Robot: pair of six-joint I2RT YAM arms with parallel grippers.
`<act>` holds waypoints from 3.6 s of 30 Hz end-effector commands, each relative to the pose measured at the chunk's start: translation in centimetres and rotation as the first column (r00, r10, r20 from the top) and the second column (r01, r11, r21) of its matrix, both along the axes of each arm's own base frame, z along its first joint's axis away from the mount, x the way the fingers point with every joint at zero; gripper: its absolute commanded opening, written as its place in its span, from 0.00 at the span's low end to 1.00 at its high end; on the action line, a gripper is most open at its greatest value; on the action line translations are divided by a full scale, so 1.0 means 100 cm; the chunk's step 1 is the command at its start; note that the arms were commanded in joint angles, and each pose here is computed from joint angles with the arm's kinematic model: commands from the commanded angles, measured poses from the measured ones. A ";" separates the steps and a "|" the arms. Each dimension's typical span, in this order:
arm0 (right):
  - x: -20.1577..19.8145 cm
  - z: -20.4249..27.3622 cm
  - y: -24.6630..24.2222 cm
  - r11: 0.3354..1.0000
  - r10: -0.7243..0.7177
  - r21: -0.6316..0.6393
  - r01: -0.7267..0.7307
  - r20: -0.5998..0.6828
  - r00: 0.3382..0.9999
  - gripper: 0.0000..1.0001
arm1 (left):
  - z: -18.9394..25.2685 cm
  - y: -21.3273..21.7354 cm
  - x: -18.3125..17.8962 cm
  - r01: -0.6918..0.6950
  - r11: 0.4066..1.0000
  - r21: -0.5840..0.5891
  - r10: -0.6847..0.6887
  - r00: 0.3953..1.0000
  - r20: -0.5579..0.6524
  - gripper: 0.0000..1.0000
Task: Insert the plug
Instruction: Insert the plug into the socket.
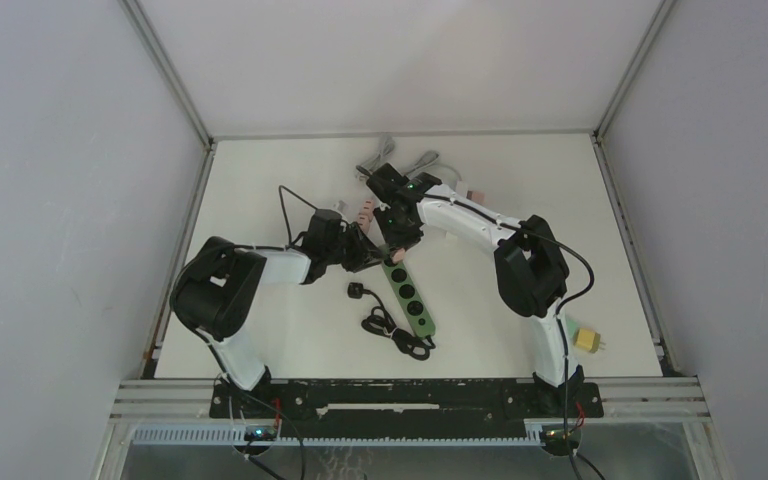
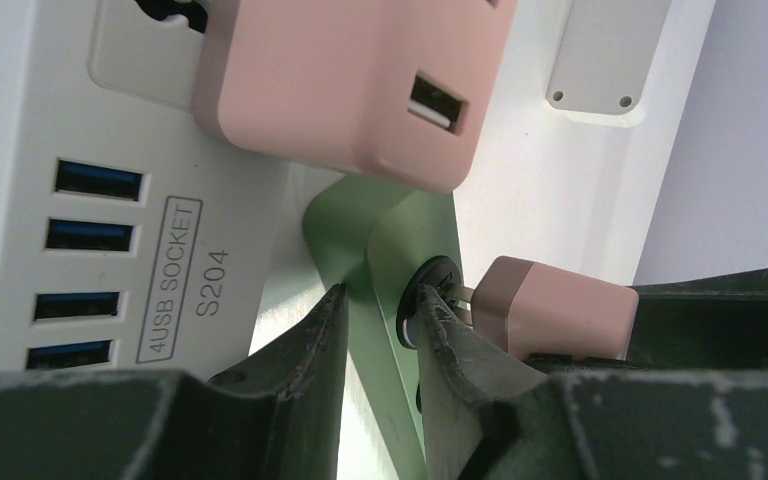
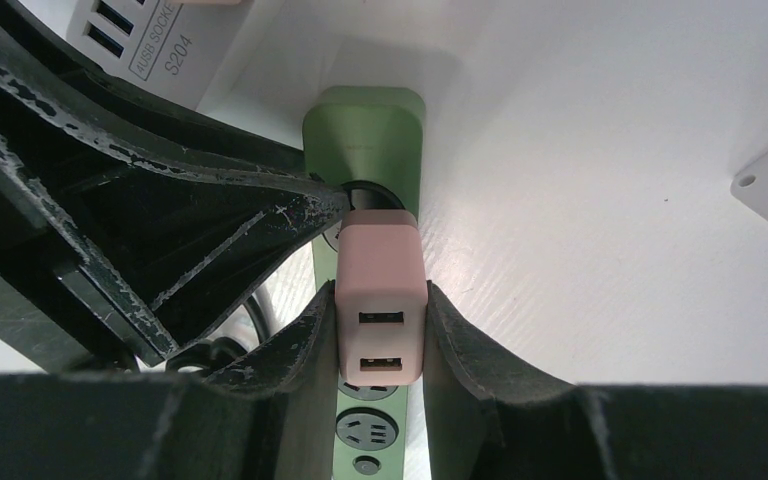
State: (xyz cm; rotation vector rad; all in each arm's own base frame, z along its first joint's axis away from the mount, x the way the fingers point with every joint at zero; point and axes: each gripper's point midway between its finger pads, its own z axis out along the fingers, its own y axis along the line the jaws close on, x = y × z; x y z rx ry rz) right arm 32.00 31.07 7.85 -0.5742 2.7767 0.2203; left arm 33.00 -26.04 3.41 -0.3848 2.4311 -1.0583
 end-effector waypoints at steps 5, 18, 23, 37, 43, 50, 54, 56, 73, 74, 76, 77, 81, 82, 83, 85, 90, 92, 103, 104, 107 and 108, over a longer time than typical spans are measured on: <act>0.012 -0.002 0.008 1.000 -0.015 -0.008 0.015 0.051 0.999 0.00 | -0.003 -0.002 0.001 0.002 1.000 0.000 -0.002 1.000 -0.012 0.34; 0.002 -0.017 0.003 0.999 0.002 -0.054 0.000 0.026 1.000 0.00 | -0.003 -0.004 0.000 0.004 1.000 -0.010 -0.004 1.000 -0.015 0.34; -0.001 -0.020 0.003 0.997 0.013 -0.076 -0.010 0.032 0.999 0.00 | -0.002 -0.005 0.000 0.003 1.000 -0.019 -0.003 1.000 -0.019 0.33; -0.012 -0.042 0.006 0.987 0.059 -0.149 -0.057 0.007 0.998 0.00 | -0.003 -0.009 -0.003 0.001 0.999 -0.038 -0.002 1.000 -0.027 0.29; -0.011 -0.049 -0.002 0.979 0.064 -0.194 -0.061 0.011 0.998 0.00 | -0.004 -0.012 -0.006 0.004 0.999 -0.046 -0.005 0.999 -0.031 0.29; -0.011 -0.055 -0.014 0.986 0.023 -0.162 -0.026 -0.026 0.999 0.00 | -0.005 -0.011 -0.008 0.002 0.999 -0.047 -0.004 0.999 -0.034 0.29; -0.010 -0.057 -0.022 0.986 0.010 -0.169 -0.016 -0.036 0.999 0.00 | -0.004 -0.013 -0.008 0.003 0.998 -0.057 -0.005 0.999 -0.033 0.29; -0.011 -0.060 -0.023 0.983 0.016 -0.184 -0.022 -0.039 0.999 0.00 | -0.002 -0.014 -0.007 0.002 0.998 -0.063 -0.004 1.000 -0.031 0.29; -0.037 -0.097 -0.027 0.950 0.086 -0.292 -0.113 -0.102 0.991 0.00 | -0.007 -0.012 -0.015 -0.011 0.996 -0.092 0.006 0.999 -0.051 0.28; -0.037 -0.098 -0.029 0.953 0.078 -0.284 -0.106 -0.108 0.991 0.00 | -0.007 -0.011 -0.015 -0.013 0.996 -0.090 0.008 0.999 -0.049 0.28; -0.037 -0.100 -0.034 0.963 0.052 -0.255 -0.083 -0.126 0.991 0.00 | -0.004 -0.010 -0.015 -0.014 0.996 -0.084 0.011 0.999 -0.040 0.28; -0.036 -0.101 -0.037 0.969 0.035 -0.236 -0.066 -0.136 0.990 0.00 | -0.004 -0.008 -0.015 -0.017 0.997 -0.079 0.014 0.999 -0.036 0.28; -0.034 -0.102 -0.047 0.975 0.000 -0.220 -0.033 -0.151 0.989 0.00 | -0.004 -0.006 -0.015 -0.021 0.998 -0.067 0.019 0.999 -0.033 0.27; -0.033 -0.103 -0.048 0.973 0.001 -0.227 -0.036 -0.149 0.989 0.00 | -0.003 -0.006 -0.015 -0.021 0.997 -0.068 0.019 0.999 -0.032 0.28; -0.033 -0.104 -0.049 0.970 0.005 -0.240 -0.040 -0.145 0.989 0.00 | -0.003 -0.006 -0.015 -0.020 0.997 -0.069 0.018 0.999 -0.032 0.27; -0.034 -0.105 -0.046 0.965 0.021 -0.258 -0.054 -0.129 0.991 0.00 | -0.002 -0.006 -0.015 -0.019 0.997 -0.069 0.017 0.999 -0.030 0.28; -0.046 -0.114 -0.033 0.954 0.063 -0.281 -0.101 -0.142 0.988 0.00 | -0.002 -0.006 -0.015 -0.019 0.998 -0.067 0.017 0.999 -0.030 0.28; -0.050 -0.116 -0.032 0.950 0.075 -0.290 -0.116 -0.150 0.986 0.00 | -0.003 -0.005 -0.017 -0.019 0.998 -0.065 0.017 0.999 -0.033 0.28; -0.047 -0.118 -0.051 0.979 -0.008 -0.203 -0.034 -0.202 0.979 0.00 | 0.001 -0.006 -0.017 -0.014 0.997 -0.072 0.012 1.000 -0.025 0.27; -0.047 -0.119 -0.052 0.975 0.000 -0.219 -0.045 -0.199 0.980 0.00 | 0.000 -0.006 -0.018 -0.014 0.997 -0.071 0.012 1.000 -0.027 0.27; -0.050 -0.121 -0.052 0.961 0.031 -0.263 -0.080 -0.185 0.982 0.00 | 0.001 -0.006 -0.017 -0.014 0.997 -0.074 0.012 1.000 -0.026 0.27; -0.052 -0.122 -0.050 0.959 0.041 -0.269 -0.091 -0.187 0.982 0.00 | 0.002 -0.006 -0.017 -0.015 0.997 -0.074 0.013 1.000 -0.025 0.27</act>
